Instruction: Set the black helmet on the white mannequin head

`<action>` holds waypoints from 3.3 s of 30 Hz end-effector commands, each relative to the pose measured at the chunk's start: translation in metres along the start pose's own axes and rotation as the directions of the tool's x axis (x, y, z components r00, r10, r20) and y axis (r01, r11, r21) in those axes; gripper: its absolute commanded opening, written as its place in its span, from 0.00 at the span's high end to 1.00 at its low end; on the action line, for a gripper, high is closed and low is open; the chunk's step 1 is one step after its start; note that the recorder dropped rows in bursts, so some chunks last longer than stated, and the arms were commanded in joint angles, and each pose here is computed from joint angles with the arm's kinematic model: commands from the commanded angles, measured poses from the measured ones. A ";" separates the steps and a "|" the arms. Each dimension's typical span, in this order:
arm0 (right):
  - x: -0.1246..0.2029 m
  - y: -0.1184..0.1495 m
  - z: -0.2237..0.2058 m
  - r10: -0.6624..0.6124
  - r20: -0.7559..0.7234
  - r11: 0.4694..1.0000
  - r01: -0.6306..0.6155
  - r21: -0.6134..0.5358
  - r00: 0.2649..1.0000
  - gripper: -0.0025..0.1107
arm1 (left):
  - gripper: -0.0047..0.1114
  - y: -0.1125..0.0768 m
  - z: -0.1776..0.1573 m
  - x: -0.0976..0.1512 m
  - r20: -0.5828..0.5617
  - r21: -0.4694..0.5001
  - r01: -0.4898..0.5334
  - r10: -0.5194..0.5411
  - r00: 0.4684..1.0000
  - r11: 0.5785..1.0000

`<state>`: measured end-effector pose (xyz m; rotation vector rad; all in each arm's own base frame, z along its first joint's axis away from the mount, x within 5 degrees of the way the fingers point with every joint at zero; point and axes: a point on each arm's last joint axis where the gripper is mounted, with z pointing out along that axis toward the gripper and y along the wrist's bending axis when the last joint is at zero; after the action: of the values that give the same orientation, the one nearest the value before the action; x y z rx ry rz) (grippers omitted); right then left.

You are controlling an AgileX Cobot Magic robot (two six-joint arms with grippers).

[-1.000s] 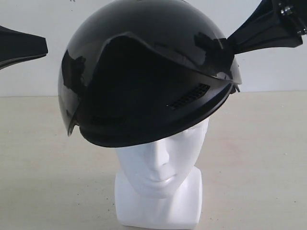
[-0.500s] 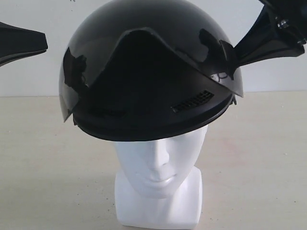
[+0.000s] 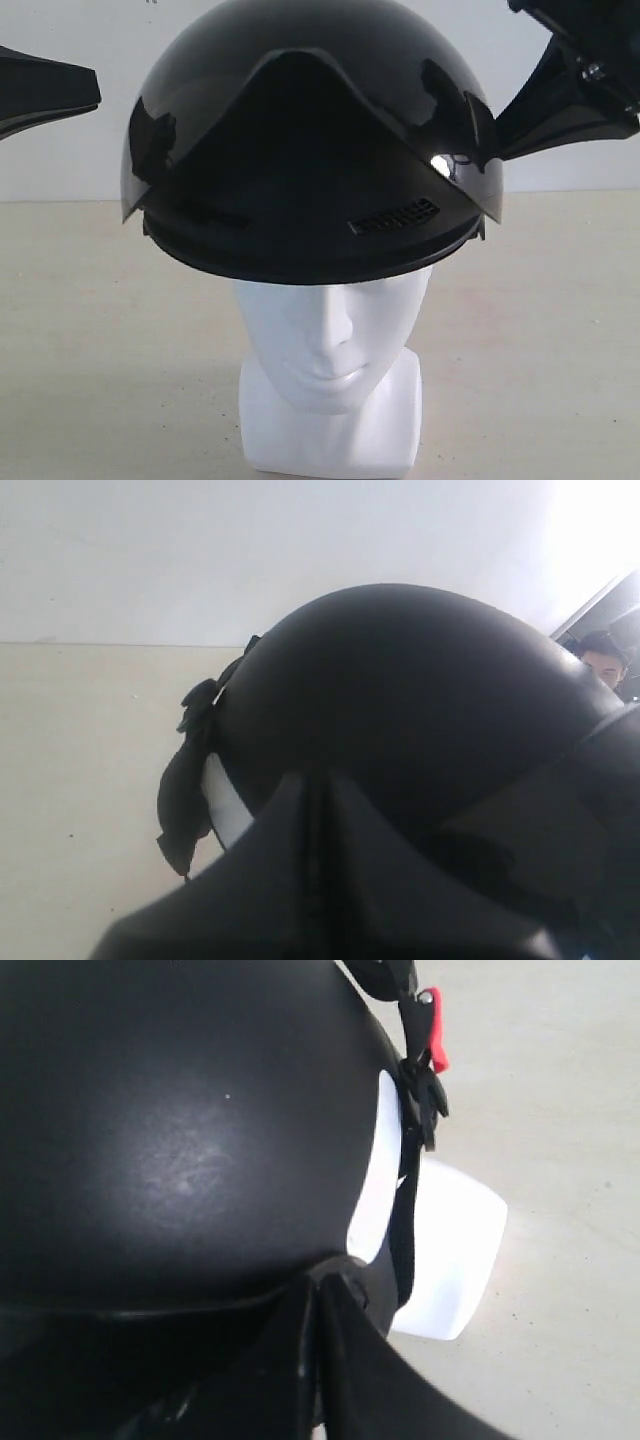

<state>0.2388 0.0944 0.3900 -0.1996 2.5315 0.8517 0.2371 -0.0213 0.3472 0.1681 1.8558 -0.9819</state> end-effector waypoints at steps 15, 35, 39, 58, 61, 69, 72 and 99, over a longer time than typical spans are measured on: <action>0.002 0.002 -0.013 -0.052 0.173 0.998 0.046 0.041 0.984 0.98 | 0.92 -0.027 0.004 -0.006 -0.022 0.179 -0.043 0.048 0.999 0.983; -0.025 0.044 -0.045 -0.133 0.288 0.969 0.186 -0.163 0.948 0.98 | 0.92 -0.045 0.038 -0.049 -0.036 0.279 -0.042 0.054 0.998 0.959; -0.023 0.047 -0.043 -0.150 0.280 0.964 0.203 -0.171 0.948 0.98 | 0.92 -0.043 0.051 -0.038 -0.104 0.282 -0.045 0.077 0.992 0.958; -0.008 0.057 -0.021 -0.235 0.106 0.951 0.251 -0.182 0.966 0.98 | 0.92 -0.048 0.054 -0.026 -0.200 0.318 -0.077 0.146 0.969 0.945; -0.007 0.057 -0.021 -0.229 0.084 0.954 0.240 -0.177 0.970 0.98 | 0.92 -0.049 0.053 -0.025 -0.212 0.338 -0.072 0.150 0.966 0.939; 0.001 0.047 -0.005 -0.196 0.031 0.960 0.198 -0.195 0.980 0.98 | 0.92 -0.047 0.052 -0.014 -0.254 0.361 -0.032 0.131 0.958 0.932; 0.007 0.039 0.006 -0.181 0.008 0.965 0.179 -0.190 0.984 0.98 | 0.92 -0.044 0.053 -0.008 -0.270 0.354 -0.010 0.113 0.956 0.935; 0.037 0.017 0.028 -0.133 -0.044 0.977 0.123 -0.171 0.990 0.98 | 0.92 -0.027 0.054 0.026 -0.342 0.330 0.061 0.059 0.938 0.942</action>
<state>0.2037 0.1316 0.4034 -0.3553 2.2798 1.2581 0.2489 -0.0835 0.3531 0.5073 1.8546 -1.4253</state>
